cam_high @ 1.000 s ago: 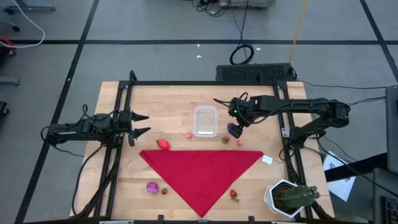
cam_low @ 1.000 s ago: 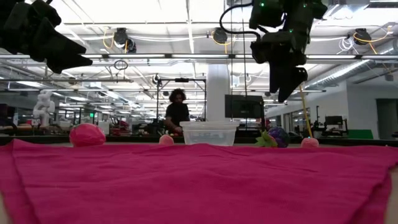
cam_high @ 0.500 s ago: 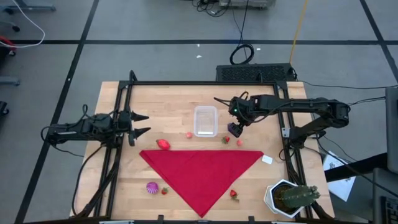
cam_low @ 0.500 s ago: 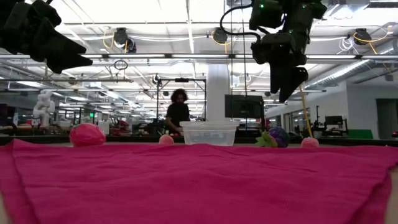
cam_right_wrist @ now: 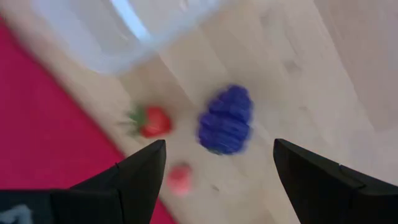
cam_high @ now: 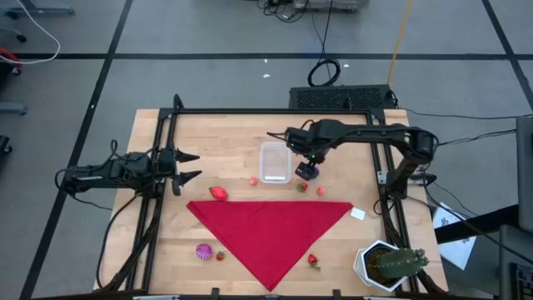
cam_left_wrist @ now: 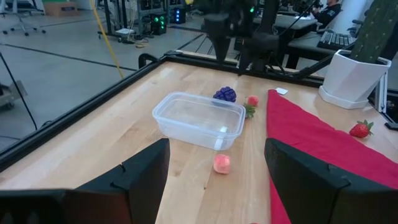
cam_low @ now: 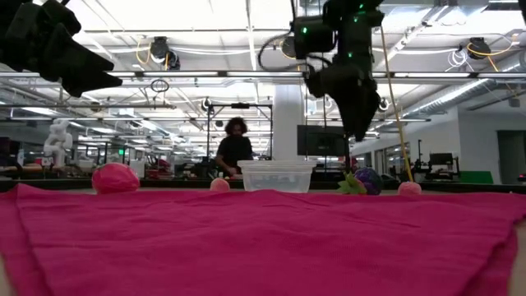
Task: Pick and placing Produce into tupperware
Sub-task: Put the blue grapes into the transparent bin
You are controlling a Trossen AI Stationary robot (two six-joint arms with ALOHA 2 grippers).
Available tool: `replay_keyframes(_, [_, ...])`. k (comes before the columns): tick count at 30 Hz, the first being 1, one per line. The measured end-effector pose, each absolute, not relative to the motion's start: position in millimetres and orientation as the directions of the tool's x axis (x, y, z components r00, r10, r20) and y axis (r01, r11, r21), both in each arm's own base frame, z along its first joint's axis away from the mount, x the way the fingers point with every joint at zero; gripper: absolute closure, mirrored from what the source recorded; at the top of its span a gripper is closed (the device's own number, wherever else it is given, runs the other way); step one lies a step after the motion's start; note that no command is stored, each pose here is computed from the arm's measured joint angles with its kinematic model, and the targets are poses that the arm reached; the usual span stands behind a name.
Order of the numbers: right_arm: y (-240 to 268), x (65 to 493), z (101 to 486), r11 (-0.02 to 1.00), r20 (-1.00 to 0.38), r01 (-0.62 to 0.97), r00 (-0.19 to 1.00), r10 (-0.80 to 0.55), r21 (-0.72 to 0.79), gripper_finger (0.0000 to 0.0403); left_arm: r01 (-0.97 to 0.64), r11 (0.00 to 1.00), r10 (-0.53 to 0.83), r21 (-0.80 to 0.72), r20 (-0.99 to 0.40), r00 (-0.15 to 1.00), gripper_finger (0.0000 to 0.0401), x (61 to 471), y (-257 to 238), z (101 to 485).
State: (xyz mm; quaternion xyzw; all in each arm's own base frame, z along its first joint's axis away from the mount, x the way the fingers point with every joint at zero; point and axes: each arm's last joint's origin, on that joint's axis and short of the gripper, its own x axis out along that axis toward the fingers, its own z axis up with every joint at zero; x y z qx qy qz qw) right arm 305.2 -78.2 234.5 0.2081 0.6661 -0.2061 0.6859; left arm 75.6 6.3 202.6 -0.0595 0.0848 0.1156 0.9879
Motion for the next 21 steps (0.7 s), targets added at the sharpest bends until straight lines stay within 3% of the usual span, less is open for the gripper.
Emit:
replay_keyframes(5, [-81.1,308.8,219.8,0.839,-0.999,0.544,-0.038,0.01,-0.013,0.0112,-0.239,0.966,0.218,-0.101,-0.182,0.959,0.013,75.6,6.3,202.6])
replay_keyframes(21, [-77.5,307.1,207.4,0.824,-0.999,0.567,-0.043,0.015,-0.013,0.0112,-0.24,0.965,0.218,-0.104,-0.183,0.959,0.013,75.5,6.3,202.5])
